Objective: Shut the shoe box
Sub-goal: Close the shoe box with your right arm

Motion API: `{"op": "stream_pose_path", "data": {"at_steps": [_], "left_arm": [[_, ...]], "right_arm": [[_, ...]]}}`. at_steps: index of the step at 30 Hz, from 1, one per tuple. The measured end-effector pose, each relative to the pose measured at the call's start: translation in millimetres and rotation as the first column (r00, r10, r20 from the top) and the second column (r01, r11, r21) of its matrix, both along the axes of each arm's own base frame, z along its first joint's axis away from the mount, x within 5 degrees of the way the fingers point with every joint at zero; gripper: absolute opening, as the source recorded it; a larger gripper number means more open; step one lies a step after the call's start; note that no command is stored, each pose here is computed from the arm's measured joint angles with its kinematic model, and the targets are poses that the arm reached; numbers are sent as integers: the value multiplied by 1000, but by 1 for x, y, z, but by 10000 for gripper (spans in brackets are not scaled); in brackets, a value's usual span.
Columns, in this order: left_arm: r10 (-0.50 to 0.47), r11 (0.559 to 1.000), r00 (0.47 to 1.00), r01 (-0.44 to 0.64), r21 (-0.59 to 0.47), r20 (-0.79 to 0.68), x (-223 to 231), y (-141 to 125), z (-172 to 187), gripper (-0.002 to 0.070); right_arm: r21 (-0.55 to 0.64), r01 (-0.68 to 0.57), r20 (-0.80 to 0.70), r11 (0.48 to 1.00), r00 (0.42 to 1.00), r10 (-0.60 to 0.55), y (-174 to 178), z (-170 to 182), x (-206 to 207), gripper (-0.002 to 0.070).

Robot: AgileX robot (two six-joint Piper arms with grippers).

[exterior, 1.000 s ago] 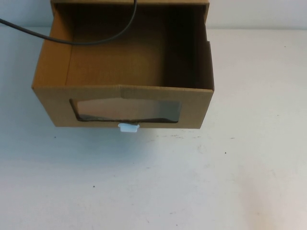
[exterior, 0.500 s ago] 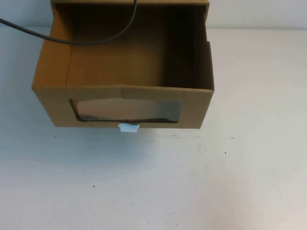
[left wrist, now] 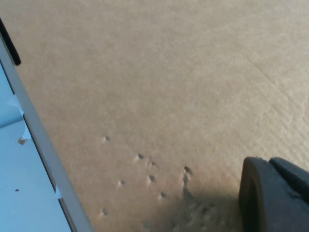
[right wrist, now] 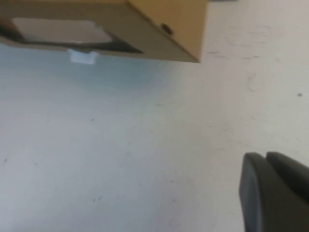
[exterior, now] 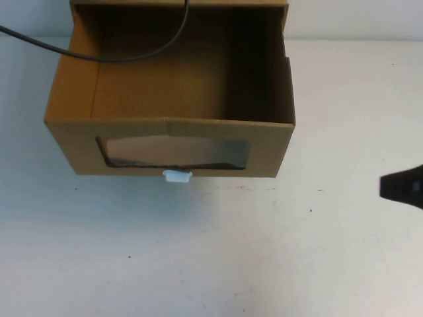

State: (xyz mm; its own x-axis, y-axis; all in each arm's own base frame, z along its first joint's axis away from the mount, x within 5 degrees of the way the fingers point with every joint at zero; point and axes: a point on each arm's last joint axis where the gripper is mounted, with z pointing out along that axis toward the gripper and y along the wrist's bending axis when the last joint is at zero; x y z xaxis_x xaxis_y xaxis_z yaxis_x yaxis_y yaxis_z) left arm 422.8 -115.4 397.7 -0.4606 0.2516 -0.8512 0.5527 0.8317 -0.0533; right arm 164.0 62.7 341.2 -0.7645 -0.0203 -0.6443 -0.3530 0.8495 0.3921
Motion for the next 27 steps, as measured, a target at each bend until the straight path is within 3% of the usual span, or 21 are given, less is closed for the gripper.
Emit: {"op": "stream_pose_path", "data": {"at_steps": [11,17,27], "left_arm": [[0,1000,1000,0,0,0,0,0,0,-5],[-1,1000,1000,1,0,-1,0,0,0,-5],[-1,1000,1000,1,0,-1,0,0,0,-5]], "right_arm": [[-112,-249,86,962,962,259,115,7,11,-11],[-50,-267,228,962,935,271,162,-5,20,-11],[15,-257,348,966,907,236,199,-6,52,-11]]}}
